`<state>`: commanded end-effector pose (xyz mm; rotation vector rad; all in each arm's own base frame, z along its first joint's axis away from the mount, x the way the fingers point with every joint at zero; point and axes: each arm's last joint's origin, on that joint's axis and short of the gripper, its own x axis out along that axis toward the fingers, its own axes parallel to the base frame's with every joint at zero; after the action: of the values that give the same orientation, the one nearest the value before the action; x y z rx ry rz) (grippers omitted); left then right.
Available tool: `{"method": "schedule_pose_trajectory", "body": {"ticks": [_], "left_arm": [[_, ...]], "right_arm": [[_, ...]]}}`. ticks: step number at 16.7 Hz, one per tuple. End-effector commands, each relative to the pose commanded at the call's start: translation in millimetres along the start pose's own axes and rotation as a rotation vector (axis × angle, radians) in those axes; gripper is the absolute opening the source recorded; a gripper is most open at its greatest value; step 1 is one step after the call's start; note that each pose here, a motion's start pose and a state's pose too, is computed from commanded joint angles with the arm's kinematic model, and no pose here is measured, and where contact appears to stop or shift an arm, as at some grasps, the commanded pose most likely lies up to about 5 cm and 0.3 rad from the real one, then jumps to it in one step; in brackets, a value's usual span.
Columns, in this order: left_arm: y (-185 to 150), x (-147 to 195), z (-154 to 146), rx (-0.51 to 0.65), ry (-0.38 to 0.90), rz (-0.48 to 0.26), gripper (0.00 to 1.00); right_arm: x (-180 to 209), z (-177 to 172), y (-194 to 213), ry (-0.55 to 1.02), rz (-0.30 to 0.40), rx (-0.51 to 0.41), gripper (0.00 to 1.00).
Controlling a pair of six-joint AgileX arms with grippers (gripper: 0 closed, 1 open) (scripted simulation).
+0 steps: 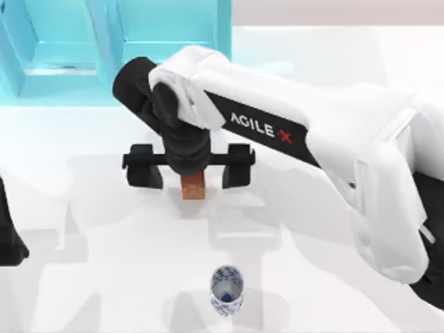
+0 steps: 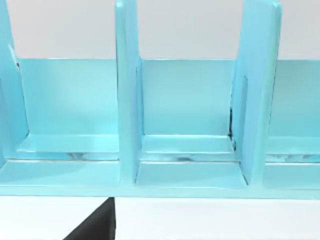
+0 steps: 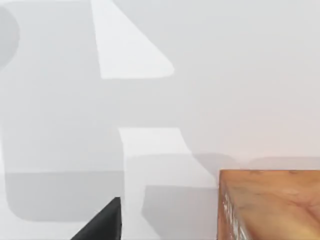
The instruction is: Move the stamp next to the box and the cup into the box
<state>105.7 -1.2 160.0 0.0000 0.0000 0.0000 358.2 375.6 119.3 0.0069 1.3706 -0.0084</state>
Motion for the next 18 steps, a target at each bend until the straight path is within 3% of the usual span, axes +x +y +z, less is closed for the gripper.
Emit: {"method": "schedule_pose_trajectory", "body": {"ticks": [11, 18], "left_arm": [[0.0, 0.0, 0.0, 0.0, 0.0, 0.0, 1.0], [0.0, 0.0, 0.0, 0.0, 0.0, 0.0, 1.0]], "right_arm": [[0.0, 0.0, 0.0, 0.0, 0.0, 0.0, 0.02], [0.0, 0.0, 0.0, 0.0, 0.0, 0.0, 0.0]]}}
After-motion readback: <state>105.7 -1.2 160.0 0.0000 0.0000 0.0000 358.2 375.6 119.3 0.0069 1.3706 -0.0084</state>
